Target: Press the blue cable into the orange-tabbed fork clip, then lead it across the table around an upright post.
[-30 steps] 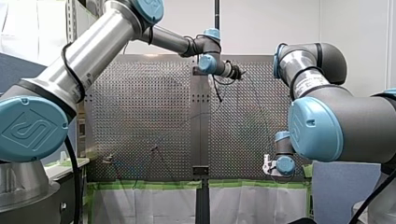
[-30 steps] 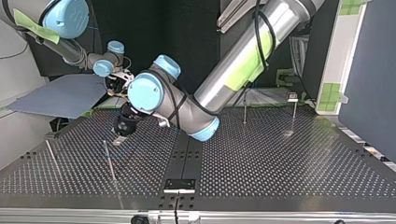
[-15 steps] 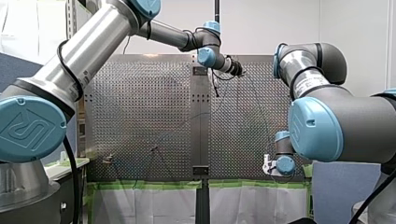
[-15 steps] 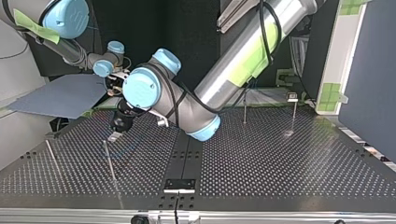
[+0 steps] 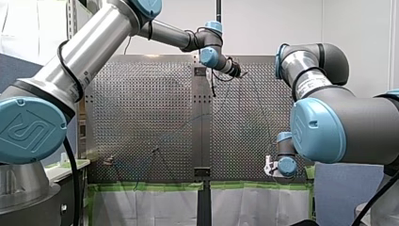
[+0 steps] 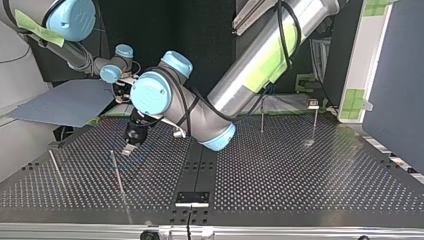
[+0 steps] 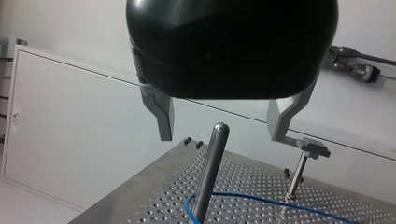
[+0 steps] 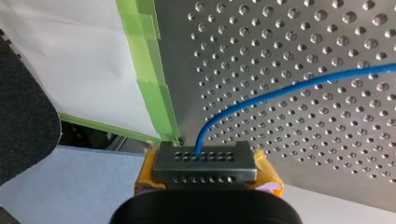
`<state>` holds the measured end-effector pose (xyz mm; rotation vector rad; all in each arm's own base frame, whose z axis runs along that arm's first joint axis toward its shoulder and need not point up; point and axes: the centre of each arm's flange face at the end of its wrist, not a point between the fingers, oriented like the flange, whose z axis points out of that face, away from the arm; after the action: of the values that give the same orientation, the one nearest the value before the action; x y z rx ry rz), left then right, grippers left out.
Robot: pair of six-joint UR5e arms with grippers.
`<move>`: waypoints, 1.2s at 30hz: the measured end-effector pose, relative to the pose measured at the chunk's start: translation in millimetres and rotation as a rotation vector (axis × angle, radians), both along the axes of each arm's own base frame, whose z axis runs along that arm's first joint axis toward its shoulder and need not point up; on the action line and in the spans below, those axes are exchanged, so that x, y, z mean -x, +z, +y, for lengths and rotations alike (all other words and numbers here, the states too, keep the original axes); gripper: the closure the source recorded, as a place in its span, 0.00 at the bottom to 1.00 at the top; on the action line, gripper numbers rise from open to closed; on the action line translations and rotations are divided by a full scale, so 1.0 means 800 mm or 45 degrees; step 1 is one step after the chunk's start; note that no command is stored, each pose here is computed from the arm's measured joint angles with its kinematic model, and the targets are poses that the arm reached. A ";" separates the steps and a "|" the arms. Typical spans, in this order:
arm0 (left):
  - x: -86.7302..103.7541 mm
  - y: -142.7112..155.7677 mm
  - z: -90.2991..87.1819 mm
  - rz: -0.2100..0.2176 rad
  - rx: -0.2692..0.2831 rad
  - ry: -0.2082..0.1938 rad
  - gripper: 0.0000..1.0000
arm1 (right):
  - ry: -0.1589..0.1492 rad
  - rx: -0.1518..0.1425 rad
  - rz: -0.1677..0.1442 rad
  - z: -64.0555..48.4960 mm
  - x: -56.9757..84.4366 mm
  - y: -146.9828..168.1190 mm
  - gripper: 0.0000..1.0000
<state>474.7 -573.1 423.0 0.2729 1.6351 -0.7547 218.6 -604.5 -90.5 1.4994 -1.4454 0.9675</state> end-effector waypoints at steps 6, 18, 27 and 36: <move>0.000 0.000 0.000 -0.011 -0.015 0.003 0.02 | 0.001 -0.005 0.001 0.000 0.000 0.000 1.00; 0.000 0.000 0.001 -0.022 -0.029 0.003 0.02 | 0.003 -0.005 0.002 0.001 -0.002 0.000 1.00; -0.001 0.000 0.001 -0.022 -0.030 0.004 0.02 | 0.003 -0.004 0.001 0.001 -0.002 0.000 1.00; -0.002 0.001 0.003 -0.023 -0.031 0.028 0.02 | 0.004 -0.003 0.001 0.001 -0.002 0.000 1.00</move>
<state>476.0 -571.0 423.5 0.2780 1.6288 -0.7146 220.5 -604.0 -90.3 1.5046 -1.4443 0.9670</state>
